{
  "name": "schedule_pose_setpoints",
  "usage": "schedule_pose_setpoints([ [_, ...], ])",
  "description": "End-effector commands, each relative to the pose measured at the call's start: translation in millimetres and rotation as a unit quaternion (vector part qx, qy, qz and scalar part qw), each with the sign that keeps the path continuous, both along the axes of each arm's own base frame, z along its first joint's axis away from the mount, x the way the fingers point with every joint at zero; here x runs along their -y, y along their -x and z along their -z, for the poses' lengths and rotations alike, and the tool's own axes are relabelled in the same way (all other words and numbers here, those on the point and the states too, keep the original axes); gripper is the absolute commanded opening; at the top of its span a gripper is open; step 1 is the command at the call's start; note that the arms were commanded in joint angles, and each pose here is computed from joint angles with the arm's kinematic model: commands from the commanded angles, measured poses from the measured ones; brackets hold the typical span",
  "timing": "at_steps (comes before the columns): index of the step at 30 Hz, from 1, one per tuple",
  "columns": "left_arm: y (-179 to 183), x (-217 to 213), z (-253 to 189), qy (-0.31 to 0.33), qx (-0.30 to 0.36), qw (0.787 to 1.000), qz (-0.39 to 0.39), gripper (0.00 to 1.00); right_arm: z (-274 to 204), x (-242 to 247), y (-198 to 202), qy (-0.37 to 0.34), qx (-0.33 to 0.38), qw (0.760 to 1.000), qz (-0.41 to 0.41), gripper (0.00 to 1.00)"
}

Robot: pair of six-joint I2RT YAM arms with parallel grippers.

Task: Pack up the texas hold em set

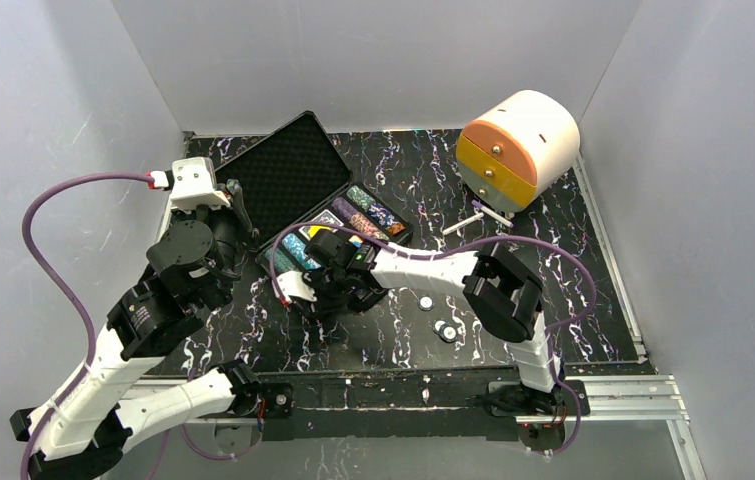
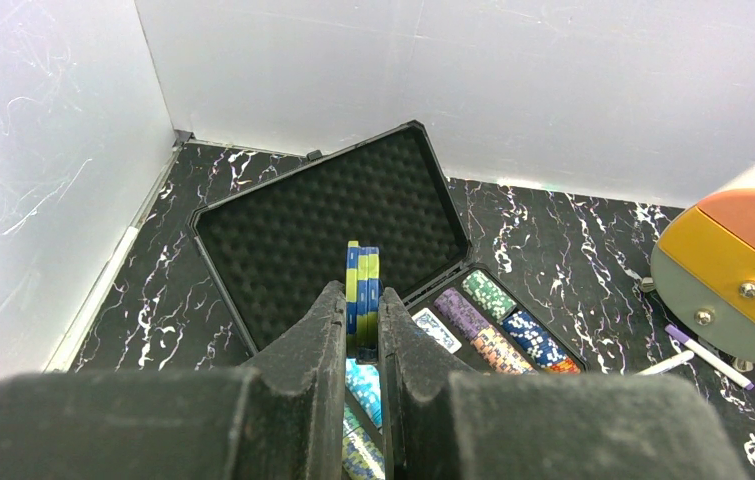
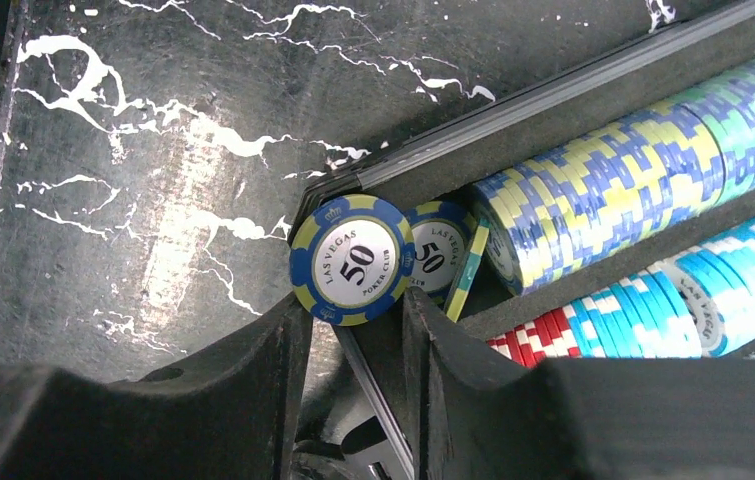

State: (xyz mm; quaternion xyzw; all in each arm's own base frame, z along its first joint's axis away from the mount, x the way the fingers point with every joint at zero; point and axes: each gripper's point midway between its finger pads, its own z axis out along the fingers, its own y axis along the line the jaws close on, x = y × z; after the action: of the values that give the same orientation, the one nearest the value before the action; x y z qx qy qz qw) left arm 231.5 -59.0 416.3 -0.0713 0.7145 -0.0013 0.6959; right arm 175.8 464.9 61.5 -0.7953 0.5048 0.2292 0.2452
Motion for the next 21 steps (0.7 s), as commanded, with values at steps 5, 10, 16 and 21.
schedule_pose_setpoints([
  [5, 1.5, -7.1, -6.8, 0.015, 0.01, 1.0, -0.016, 0.0, -23.3, 13.4, -46.7, -0.028, 0.029, 0.989, 0.145, 0.47],
  [10, 0.4, -5.4, -7.4, 0.015, 0.01, 1.0, -0.015, 0.0, -33.1, 17.5, -47.9, -0.051, 0.012, 0.98, 0.193, 0.46],
  [16, -1.8, -1.5, -6.3, 0.013, 0.007, 1.0, -0.012, 0.0, -43.7, 27.2, -35.6, -0.072, -0.011, 0.976, 0.207, 0.46],
  [21, -3.0, 0.3, -3.4, 0.01, 0.002, 1.0, -0.012, 0.0, -73.4, 34.8, -24.4, -0.127, -0.037, 0.97, 0.205, 0.52],
])
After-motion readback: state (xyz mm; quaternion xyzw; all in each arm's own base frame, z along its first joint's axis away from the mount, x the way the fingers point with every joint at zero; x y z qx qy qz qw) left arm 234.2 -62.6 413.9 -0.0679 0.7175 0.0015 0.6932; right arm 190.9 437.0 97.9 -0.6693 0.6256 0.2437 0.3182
